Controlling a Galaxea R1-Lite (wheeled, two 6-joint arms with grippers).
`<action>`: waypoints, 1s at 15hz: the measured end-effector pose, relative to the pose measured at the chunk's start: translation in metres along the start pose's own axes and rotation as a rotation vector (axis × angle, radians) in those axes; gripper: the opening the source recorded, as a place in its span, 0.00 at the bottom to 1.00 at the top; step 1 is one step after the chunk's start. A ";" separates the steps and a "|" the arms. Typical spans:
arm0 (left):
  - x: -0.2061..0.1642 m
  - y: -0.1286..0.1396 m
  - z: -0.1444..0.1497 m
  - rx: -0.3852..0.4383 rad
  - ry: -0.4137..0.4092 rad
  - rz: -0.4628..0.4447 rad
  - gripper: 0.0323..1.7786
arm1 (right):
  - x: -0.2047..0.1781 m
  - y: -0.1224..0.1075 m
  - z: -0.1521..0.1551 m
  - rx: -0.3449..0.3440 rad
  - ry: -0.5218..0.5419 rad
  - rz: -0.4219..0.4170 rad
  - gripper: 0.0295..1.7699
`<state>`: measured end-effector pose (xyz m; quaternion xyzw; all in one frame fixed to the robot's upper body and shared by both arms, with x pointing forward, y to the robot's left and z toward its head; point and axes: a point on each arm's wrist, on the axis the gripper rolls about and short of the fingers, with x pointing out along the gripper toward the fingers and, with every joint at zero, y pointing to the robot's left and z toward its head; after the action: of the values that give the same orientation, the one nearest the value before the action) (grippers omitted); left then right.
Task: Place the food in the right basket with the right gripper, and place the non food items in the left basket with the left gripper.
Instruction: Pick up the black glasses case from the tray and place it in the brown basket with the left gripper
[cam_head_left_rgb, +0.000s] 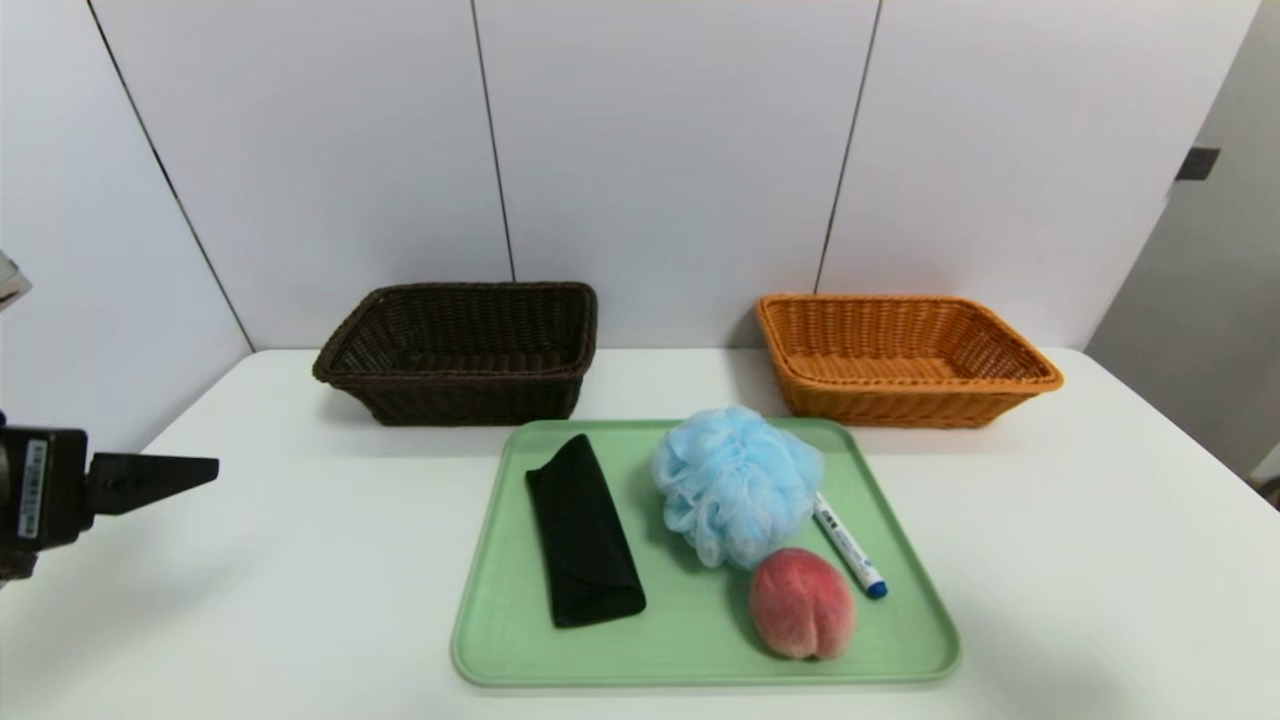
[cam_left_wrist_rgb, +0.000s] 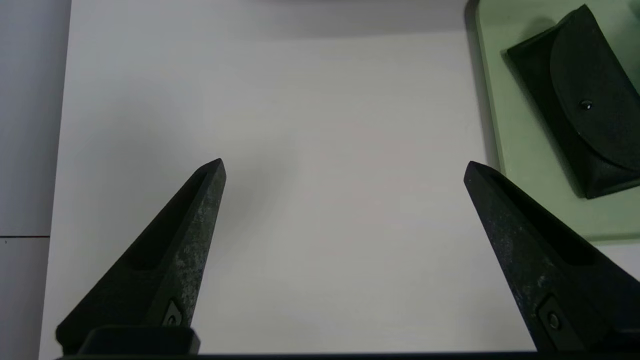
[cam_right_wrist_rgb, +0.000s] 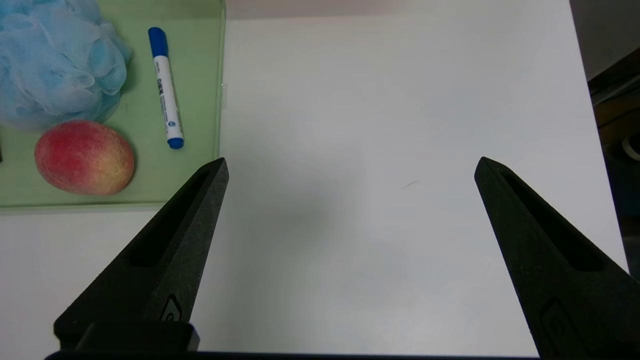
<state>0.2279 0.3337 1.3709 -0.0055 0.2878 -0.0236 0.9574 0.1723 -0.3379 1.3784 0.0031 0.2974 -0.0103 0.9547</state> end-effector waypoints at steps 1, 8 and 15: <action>0.007 -0.001 0.007 -0.003 0.012 -0.012 0.95 | 0.009 0.000 0.010 0.000 0.016 0.003 0.96; 0.024 -0.036 0.045 0.046 0.076 -0.178 0.95 | 0.046 0.018 0.077 -0.059 0.023 0.158 0.96; 0.044 -0.093 0.061 -0.053 0.224 -0.323 0.95 | 0.027 0.055 0.103 -0.171 0.033 0.374 0.96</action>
<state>0.2947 0.2386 1.3996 -0.0741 0.3883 -0.1697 0.9027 0.2541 -0.2847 1.4483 -0.0227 0.3071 0.1925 0.9317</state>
